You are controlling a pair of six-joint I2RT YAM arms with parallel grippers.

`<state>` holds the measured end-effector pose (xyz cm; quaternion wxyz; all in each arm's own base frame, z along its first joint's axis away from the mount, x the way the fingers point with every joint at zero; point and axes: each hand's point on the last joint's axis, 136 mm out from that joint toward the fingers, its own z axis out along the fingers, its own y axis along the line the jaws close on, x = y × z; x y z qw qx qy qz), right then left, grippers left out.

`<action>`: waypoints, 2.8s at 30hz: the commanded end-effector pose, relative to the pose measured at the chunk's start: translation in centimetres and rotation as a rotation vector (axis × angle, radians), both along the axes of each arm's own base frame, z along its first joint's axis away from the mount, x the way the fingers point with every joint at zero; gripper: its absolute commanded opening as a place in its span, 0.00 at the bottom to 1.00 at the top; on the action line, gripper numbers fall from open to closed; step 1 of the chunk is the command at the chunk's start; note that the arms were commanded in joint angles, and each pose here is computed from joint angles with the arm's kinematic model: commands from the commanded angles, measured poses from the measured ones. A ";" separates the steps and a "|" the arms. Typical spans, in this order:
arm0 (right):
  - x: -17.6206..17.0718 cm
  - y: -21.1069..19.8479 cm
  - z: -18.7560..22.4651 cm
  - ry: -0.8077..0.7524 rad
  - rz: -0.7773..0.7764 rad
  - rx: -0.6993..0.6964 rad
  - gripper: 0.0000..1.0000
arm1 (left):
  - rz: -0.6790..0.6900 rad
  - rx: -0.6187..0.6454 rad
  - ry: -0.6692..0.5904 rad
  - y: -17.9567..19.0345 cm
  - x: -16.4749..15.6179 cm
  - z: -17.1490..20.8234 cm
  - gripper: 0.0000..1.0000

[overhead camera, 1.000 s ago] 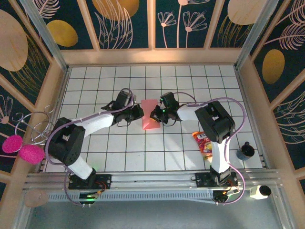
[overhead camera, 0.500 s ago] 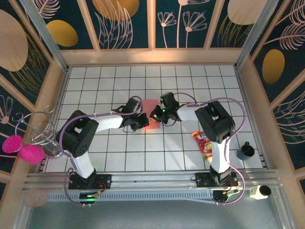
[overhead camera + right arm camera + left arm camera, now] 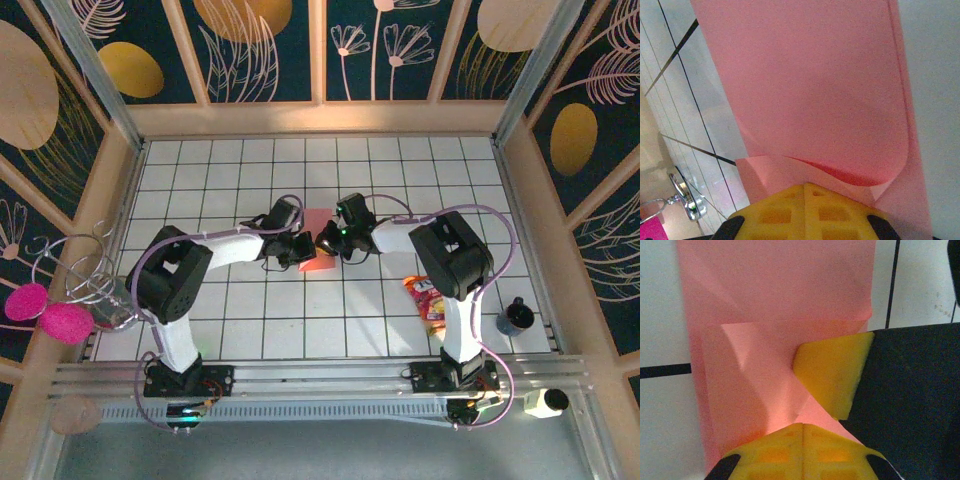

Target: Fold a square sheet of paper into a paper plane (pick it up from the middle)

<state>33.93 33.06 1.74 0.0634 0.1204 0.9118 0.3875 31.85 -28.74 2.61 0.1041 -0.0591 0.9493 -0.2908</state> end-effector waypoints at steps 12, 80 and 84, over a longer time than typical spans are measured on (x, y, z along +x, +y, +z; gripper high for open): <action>-3.1 -2.6 -4.7 0.142 -0.009 -0.133 0.00 | -0.088 0.110 0.037 0.9 -1.1 -1.7 0.01; -1.9 -2.8 -3.8 0.095 0.006 -0.104 0.00 | -0.099 0.147 0.018 2.8 -2.8 -1.1 0.00; -1.0 -1.9 -2.2 0.038 0.038 -0.066 0.00 | -0.089 0.208 0.043 4.0 -3.5 -2.6 0.00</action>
